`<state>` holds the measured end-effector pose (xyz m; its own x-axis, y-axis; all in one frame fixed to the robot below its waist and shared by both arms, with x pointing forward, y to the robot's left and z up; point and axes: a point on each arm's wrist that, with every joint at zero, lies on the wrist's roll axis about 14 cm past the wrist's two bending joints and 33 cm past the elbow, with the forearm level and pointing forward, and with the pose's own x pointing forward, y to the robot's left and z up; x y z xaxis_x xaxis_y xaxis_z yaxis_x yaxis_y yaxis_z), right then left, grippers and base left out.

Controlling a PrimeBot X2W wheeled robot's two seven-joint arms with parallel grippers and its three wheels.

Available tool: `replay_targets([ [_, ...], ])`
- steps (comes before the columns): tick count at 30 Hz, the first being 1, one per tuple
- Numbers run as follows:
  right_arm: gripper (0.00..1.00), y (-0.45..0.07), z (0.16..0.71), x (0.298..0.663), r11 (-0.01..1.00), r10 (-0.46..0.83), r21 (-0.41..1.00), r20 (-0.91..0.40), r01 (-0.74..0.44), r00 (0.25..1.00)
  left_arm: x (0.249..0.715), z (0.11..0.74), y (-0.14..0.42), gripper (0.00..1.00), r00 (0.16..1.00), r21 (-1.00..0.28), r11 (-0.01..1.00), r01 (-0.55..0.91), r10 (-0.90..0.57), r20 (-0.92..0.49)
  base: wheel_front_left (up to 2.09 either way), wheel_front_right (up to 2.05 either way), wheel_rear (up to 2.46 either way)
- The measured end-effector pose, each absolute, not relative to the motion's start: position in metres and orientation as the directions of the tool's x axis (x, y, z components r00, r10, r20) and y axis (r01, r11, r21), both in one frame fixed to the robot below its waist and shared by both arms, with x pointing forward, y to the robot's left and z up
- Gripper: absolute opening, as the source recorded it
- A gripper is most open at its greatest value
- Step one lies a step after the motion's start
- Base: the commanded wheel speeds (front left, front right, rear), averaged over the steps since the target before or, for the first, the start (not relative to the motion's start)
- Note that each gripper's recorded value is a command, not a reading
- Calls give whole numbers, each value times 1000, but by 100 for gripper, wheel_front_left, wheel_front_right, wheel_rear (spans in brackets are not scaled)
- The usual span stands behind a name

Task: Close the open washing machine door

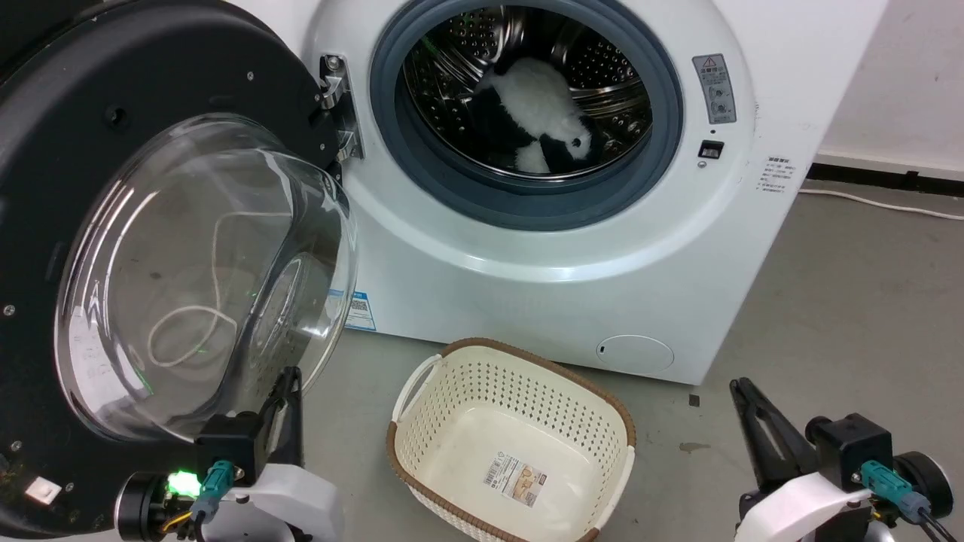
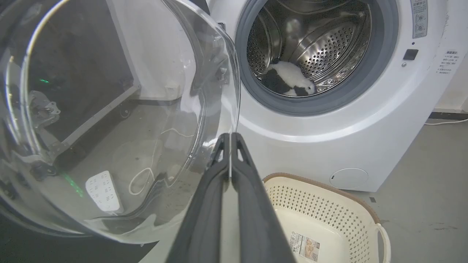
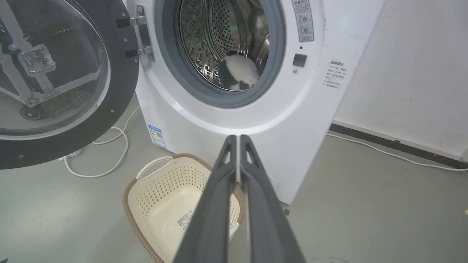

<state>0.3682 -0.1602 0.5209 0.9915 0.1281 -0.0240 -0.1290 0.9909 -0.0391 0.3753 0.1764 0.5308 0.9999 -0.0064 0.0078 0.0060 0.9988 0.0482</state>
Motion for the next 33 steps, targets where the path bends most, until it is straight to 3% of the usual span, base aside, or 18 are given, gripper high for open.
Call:
replay_targets([
  [29,100,-158,517,363,991,134,20,-3,-134,991,374,530,158,100,998,-7,998,58,-58,32,0,0,0],
  [30,100,-157,518,363,990,136,22,1,-136,991,374,530,158,96,998,-15,998,60,-59,36,0,0,0],
  [31,100,-157,518,363,990,137,26,3,-137,991,374,530,157,8,997,-16,998,61,-60,37,0,0,0],
  [32,100,-157,518,362,990,137,29,3,-137,991,374,530,157,0,997,-19,998,63,-62,38,0,0,0],
  [33,100,-156,518,362,990,138,30,5,-138,990,374,530,156,0,997,-22,998,65,-64,40,0,0,0],
])
